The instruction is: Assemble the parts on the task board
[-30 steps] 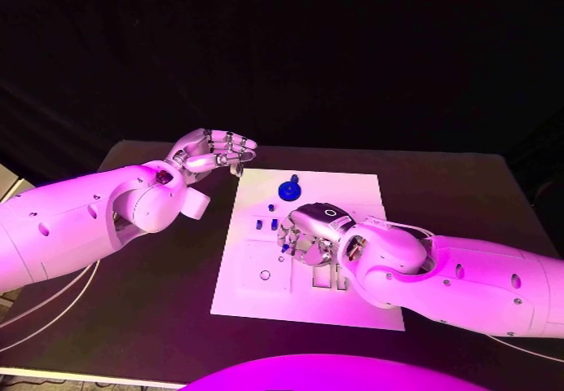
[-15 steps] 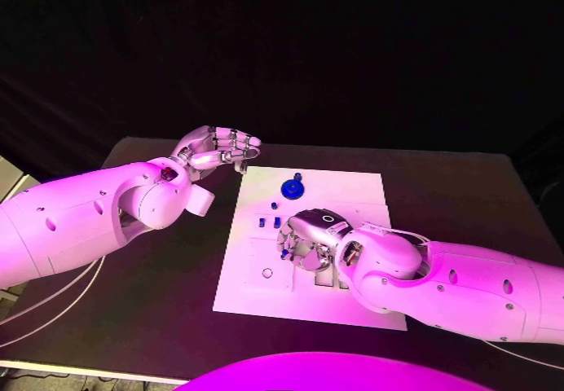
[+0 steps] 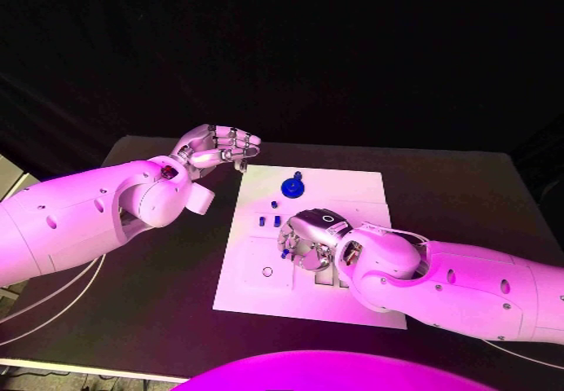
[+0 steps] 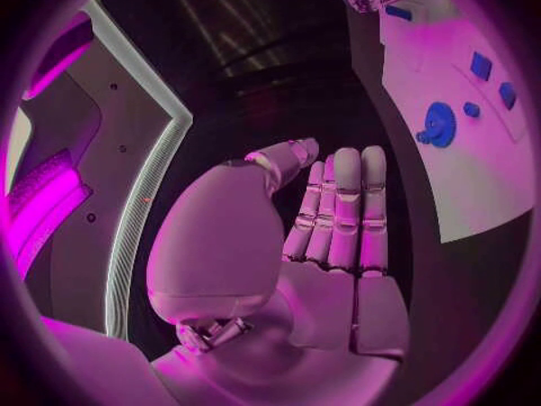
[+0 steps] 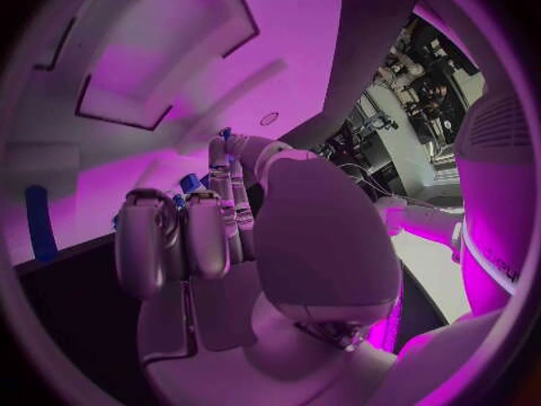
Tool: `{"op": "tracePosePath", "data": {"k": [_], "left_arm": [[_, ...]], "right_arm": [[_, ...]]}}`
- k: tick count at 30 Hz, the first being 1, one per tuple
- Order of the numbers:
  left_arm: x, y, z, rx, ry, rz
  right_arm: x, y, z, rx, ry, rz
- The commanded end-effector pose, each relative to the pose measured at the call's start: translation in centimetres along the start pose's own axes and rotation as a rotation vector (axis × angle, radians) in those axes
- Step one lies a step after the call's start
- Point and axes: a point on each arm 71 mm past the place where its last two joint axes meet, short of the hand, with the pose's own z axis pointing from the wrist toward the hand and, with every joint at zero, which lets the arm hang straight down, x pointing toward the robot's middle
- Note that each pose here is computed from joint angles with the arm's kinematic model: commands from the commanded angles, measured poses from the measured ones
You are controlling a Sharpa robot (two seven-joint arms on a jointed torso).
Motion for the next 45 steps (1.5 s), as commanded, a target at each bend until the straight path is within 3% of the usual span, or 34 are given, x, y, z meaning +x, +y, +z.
{"op": "tracePosePath", "data": {"k": [1,32,45], "left_arm": [[0.09,-0.11,0.05,0.006,0.009,-0.01],[0.11,-0.02,0.12,0.001,0.019,-0.01],[0.0,0.11,0.12,-0.004,0.025,-0.012]], "right_arm": [[0.2,0.1,0.0,-0.004,0.014,-0.022],[1.5,0.5,0.6,0.021,0.063,-0.073],[0.8,0.2,-0.4,0.031,-0.014,-0.049]]}}
